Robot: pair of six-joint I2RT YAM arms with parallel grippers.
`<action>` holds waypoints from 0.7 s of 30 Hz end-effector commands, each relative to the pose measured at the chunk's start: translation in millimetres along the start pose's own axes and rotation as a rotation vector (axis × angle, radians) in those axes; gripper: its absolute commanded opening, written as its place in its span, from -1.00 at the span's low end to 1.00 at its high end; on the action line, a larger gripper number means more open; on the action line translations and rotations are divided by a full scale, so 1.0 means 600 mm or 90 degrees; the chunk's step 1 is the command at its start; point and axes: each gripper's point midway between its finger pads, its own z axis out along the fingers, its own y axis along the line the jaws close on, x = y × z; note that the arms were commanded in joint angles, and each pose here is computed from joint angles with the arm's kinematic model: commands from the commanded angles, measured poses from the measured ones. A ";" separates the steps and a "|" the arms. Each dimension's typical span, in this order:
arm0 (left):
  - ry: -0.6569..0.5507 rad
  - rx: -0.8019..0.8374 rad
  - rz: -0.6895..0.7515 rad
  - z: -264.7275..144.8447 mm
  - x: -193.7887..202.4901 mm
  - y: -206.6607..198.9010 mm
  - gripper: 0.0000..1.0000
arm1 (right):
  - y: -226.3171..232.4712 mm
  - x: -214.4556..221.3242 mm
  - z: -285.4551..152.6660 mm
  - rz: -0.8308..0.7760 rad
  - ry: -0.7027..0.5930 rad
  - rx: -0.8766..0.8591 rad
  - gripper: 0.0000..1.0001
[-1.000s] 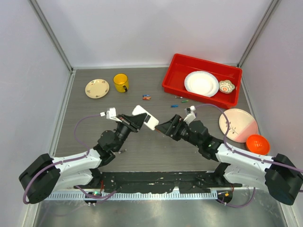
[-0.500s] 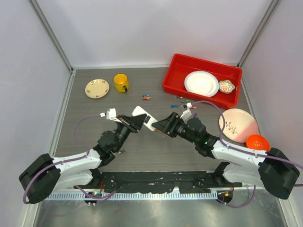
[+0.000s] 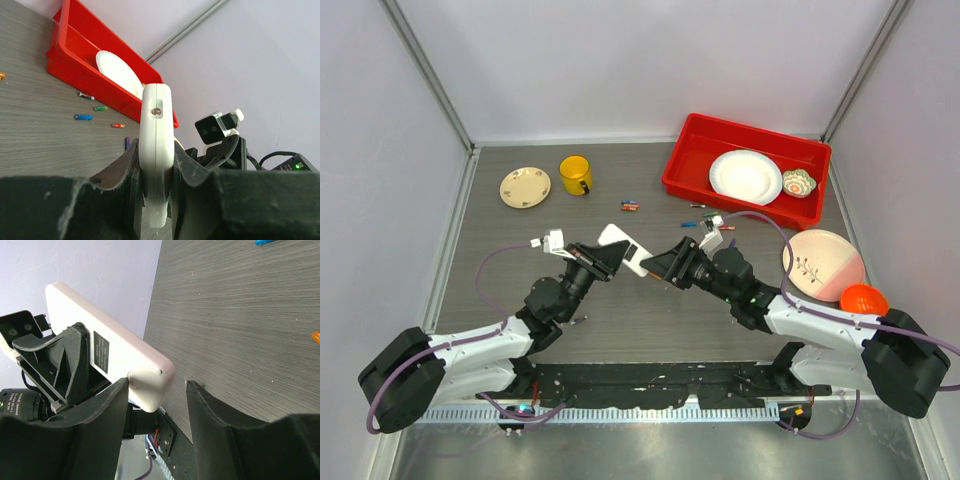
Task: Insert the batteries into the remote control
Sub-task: Remove the battery cover from the remote control.
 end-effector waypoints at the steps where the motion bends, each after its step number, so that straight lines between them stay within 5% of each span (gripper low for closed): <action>1: -0.039 0.043 -0.008 0.000 -0.030 -0.031 -1.00 | 0.047 -0.023 0.007 -0.013 -0.021 -0.053 0.08; 21: -0.045 0.046 -0.012 -0.002 -0.035 -0.034 -1.00 | 0.034 -0.017 0.003 -0.019 -0.014 -0.045 -0.27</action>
